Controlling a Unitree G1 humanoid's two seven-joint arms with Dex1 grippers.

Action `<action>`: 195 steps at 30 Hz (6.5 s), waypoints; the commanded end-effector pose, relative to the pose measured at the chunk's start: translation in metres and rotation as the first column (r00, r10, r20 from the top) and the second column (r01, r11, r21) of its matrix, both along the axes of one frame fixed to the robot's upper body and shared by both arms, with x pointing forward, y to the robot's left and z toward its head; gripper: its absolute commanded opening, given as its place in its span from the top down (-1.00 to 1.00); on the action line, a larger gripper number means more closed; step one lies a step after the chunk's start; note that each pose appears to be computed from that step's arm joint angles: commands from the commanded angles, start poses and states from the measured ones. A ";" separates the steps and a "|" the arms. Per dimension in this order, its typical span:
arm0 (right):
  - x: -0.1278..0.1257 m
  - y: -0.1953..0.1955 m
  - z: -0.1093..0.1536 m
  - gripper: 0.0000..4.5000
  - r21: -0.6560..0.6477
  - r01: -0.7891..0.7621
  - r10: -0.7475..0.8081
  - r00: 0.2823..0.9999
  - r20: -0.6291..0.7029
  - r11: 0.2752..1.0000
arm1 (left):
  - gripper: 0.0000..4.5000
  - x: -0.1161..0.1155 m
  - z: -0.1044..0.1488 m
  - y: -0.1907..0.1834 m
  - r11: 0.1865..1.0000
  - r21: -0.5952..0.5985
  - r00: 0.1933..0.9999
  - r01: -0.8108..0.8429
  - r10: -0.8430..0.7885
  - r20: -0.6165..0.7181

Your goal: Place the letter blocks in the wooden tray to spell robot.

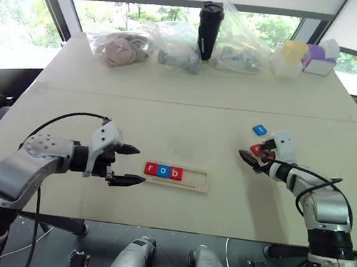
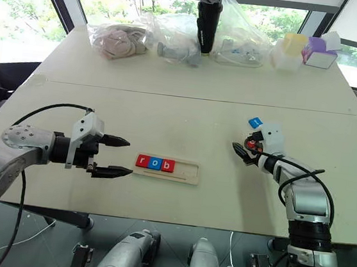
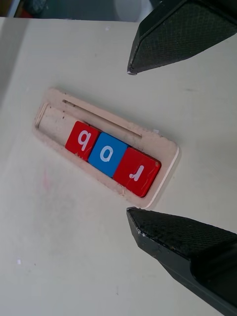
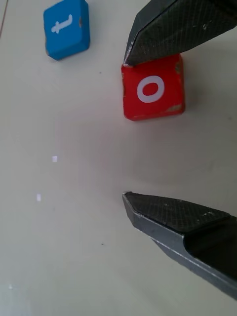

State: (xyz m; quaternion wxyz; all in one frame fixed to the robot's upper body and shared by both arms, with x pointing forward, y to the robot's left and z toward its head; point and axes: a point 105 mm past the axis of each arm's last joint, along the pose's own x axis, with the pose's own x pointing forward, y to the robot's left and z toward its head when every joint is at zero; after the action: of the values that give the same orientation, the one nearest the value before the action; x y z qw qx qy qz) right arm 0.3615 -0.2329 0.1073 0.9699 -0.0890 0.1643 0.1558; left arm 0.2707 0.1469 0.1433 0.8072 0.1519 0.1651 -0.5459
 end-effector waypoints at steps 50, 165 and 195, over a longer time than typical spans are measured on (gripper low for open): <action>-0.092 0.066 0.008 -0.68 0.208 0.432 -0.389 0.895 -0.217 0.878 | -1.00 0.008 0.010 -0.017 0.991 -0.002 0.990 0.136 -0.136 0.036; -0.065 0.166 0.026 -0.98 -0.183 -0.822 0.820 0.562 -0.108 0.539 | -1.00 -0.014 0.003 -0.010 0.997 0.044 0.996 0.062 -0.064 0.057; 0.078 -0.016 0.018 -0.98 -0.119 0.171 -0.149 0.972 0.179 0.978 | -1.00 -0.010 0.006 -0.010 0.998 0.037 0.996 0.059 -0.061 0.069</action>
State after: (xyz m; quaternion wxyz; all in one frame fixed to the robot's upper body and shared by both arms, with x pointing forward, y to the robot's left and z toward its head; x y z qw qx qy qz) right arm 0.4368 -0.2398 0.1165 0.9778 -0.1557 0.1150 0.0797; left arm 0.2621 0.1362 0.1422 0.7920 0.1784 0.1535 -0.5633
